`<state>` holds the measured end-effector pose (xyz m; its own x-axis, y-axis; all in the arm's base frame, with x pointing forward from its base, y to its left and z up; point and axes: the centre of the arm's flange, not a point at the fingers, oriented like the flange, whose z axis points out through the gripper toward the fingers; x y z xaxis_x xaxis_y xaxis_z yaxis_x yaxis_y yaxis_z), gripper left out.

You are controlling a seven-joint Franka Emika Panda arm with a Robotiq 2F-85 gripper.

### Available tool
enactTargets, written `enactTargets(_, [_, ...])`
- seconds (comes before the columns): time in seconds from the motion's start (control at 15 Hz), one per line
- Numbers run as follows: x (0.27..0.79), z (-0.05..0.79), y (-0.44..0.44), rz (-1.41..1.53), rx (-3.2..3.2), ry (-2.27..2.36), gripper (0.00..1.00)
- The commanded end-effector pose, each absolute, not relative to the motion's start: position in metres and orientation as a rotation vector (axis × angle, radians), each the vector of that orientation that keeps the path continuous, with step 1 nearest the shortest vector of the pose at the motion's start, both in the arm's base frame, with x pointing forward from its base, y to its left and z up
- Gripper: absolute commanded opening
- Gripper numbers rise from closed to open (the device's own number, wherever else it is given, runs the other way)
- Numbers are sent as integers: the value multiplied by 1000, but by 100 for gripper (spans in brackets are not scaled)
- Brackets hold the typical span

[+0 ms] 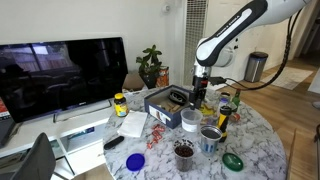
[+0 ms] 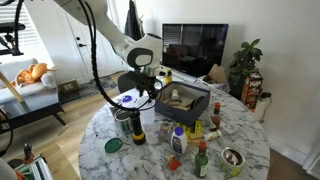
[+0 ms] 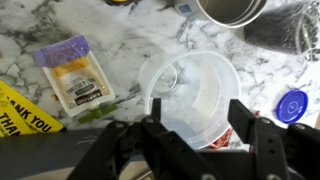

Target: Pick up the flash light from the clear cup and put it on the table, pick up the clear cup from the blue box and put it on the table

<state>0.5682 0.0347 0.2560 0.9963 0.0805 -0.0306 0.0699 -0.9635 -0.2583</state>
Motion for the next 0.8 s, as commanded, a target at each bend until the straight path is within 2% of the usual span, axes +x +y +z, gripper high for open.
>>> enactTargets(0.0, [522,277,60,101,-2890,-65,99])
enactTargets(0.33, [462,284,86,76,-2852,259,100])
enactTargets(0.73, [421,284,106,-80,-2729,667,100])
